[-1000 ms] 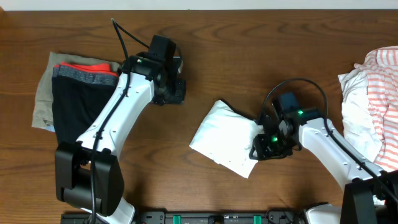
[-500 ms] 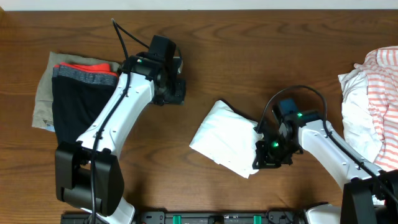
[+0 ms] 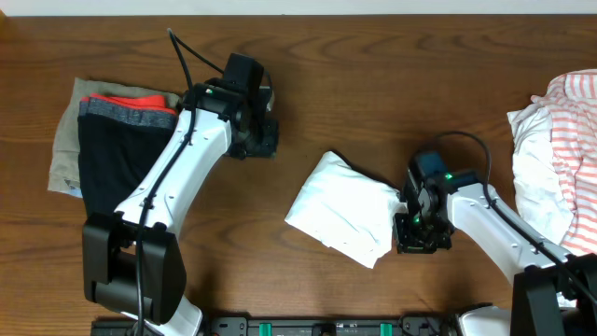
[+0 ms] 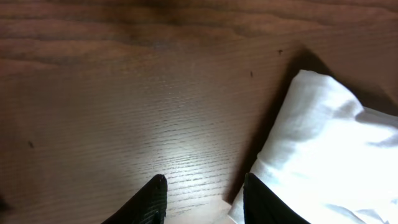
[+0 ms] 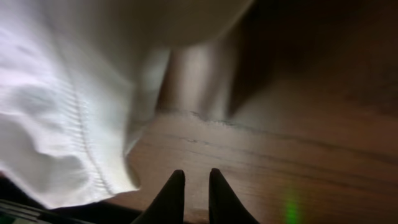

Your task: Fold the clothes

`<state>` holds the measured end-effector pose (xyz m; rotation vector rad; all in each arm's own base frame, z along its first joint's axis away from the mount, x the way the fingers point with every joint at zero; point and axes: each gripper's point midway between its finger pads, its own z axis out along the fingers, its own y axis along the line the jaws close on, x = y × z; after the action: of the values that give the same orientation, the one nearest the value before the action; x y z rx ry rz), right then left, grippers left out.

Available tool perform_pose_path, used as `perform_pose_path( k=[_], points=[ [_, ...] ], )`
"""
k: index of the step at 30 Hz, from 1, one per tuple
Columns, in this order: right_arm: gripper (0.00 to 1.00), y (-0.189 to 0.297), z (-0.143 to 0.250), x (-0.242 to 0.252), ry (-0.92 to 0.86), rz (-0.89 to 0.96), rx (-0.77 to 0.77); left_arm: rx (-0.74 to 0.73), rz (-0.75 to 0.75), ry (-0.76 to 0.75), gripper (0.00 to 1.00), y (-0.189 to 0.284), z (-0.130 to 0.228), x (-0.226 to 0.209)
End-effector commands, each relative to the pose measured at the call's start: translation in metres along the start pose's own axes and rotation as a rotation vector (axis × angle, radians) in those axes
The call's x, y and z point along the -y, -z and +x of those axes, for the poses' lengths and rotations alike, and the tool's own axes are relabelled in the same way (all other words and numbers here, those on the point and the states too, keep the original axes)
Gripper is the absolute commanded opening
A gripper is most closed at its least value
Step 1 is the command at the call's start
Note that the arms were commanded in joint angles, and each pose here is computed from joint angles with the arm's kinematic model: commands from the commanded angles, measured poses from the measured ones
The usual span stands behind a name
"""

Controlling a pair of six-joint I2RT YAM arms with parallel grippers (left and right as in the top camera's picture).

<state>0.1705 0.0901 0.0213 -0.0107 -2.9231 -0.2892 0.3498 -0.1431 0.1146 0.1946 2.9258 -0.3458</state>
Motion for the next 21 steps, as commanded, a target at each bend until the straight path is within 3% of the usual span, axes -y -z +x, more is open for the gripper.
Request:
perform_pose_path(
  k=[1,4,7,10,14,21],
  points=[
    [0.11,0.037,-0.027,-0.02,0.075,-0.046,0.14,0.002,0.061,-0.056,0.4,0.005,-0.001,0.011],
    [0.09,0.078,-0.045,-0.051,0.194,-0.161,0.267,0.0,0.135,-0.108,0.4,0.006,0.0,0.023],
    [0.05,0.114,-0.061,-0.081,0.289,-0.274,0.392,0.012,0.3,-0.21,0.4,0.012,0.0,0.051],
    [0.02,0.121,-0.075,-0.096,0.28,-0.356,0.443,0.04,0.433,-0.294,0.4,0.02,-0.001,0.075],
    [0.03,0.098,-0.089,-0.102,0.178,-0.424,0.385,0.048,0.448,-0.342,0.4,0.015,0.002,0.089],
    [0.01,0.038,-0.094,-0.087,0.079,-0.378,0.213,-0.019,0.469,-0.413,0.4,-0.006,0.03,0.116]
  ],
)
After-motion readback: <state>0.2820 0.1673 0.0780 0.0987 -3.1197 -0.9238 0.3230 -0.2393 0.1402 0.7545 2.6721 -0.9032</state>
